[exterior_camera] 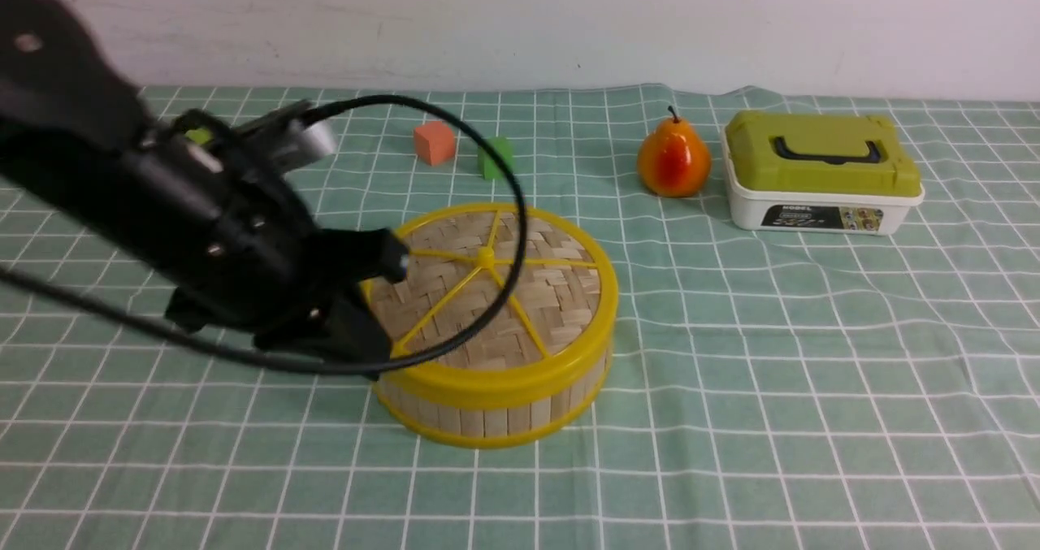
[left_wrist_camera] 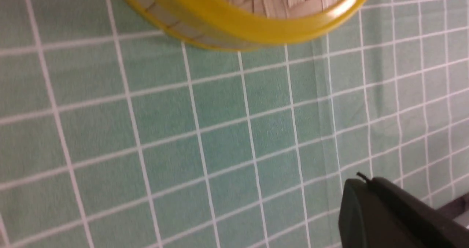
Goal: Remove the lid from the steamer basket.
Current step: Use the left arm to lift the lid of the steamer
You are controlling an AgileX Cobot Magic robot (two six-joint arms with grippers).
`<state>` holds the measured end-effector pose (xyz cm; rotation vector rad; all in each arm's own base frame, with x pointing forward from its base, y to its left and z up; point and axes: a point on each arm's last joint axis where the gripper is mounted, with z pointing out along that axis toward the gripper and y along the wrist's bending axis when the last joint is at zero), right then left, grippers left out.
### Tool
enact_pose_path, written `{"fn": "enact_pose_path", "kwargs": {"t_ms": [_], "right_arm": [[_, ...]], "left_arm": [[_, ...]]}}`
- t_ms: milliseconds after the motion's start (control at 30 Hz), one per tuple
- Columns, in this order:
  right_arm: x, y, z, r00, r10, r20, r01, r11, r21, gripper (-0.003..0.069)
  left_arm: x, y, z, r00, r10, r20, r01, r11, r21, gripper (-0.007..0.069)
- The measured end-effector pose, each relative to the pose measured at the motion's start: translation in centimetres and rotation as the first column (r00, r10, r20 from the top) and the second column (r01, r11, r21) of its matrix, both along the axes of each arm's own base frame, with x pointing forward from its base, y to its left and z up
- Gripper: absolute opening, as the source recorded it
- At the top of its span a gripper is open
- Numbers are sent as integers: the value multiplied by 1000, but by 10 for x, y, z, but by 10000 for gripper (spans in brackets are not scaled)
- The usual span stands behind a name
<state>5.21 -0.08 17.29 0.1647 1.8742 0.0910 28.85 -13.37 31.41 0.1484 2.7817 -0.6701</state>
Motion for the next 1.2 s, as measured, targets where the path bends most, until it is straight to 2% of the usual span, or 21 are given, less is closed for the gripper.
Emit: {"fn": "enact_pose_path", "kwargs": {"t_ms": [267, 300, 433, 600, 633, 833, 1200], "right_arm": [[0, 0, 0, 1000, 0, 0, 0, 1000, 0, 241], [0, 0, 0, 1000, 0, 0, 0, 1000, 0, 241], [0, 0, 0, 1000, 0, 0, 0, 1000, 0, 241], [0, 0, 0, 1000, 0, 0, 0, 1000, 0, 241], [0, 0, 0, 1000, 0, 0, 0, 1000, 0, 241], [0, 0, 0, 1000, 0, 0, 0, 1000, 0, 241], [0, 0, 0, 1000, 0, 0, 0, 1000, 0, 241]], "left_arm": [[70, -56, -5, 1000, -16, 13, 12, 973, 230, -13], [71, -57, -5, 1000, -14, 12, 11, 973, 229, -13], [112, -82, -17, 994, 33, 101, -64, 944, 323, 11], [132, -102, -26, 986, 33, 165, -90, 935, 344, 90], [133, -107, -28, 986, 28, 165, -84, 936, 342, 134], [132, -107, -25, 985, 29, 169, -87, 935, 343, 263], [141, -107, -49, 988, 22, 155, -85, 907, 412, 291]]}}
